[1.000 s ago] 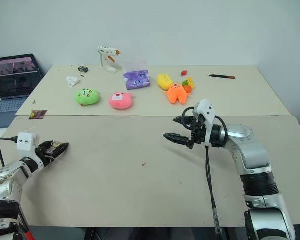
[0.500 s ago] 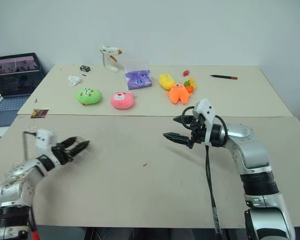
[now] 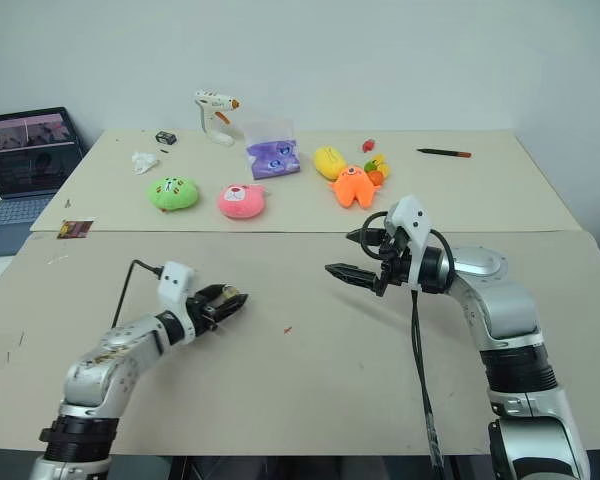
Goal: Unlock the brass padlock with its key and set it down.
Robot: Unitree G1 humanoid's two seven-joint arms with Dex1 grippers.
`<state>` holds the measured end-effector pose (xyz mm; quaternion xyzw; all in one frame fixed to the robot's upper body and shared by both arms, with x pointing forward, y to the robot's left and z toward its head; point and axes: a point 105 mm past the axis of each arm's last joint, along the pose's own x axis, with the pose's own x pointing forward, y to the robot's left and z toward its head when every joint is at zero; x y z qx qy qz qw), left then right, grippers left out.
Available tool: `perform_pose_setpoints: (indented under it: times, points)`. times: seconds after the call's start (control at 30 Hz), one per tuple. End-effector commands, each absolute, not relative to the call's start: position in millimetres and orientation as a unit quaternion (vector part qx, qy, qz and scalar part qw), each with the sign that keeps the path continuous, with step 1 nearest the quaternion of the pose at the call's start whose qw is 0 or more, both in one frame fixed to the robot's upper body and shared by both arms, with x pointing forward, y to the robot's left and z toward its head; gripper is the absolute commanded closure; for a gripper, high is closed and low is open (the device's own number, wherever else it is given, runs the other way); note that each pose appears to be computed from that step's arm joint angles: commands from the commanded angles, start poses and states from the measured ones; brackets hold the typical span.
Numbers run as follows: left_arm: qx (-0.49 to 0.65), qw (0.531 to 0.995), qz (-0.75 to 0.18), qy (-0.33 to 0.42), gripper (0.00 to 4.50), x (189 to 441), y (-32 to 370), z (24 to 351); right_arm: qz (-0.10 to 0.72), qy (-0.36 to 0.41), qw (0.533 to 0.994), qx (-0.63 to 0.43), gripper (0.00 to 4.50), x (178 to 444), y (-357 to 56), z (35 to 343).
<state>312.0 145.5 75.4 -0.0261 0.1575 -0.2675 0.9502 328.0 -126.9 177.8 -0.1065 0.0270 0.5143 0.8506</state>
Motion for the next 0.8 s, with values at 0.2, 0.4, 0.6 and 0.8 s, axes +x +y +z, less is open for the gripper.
perform_pose_setpoints:
  times: [0.2, 0.4, 0.6, 0.8]
  points:
    - [-0.057, 0.955, -0.249, 0.153, 0.40, 308, 135, 92, 0.510, -0.011, 0.853, -0.115, 0.00, 326, -126, 193]
    - [-0.003, 0.954, -0.273, 0.124, 0.04, 316, 148, 128, 0.512, -0.012, 0.851, -0.116, 0.00, 328, -124, 193]
    - [0.141, 0.918, -0.371, -0.013, 0.04, 331, 175, 189, 0.515, -0.015, 0.850, -0.111, 0.00, 327, -119, 190]
    - [0.257, 0.800, -0.540, 0.055, 0.04, 327, 202, 166, 0.509, -0.021, 0.855, -0.098, 0.00, 322, -116, 188]
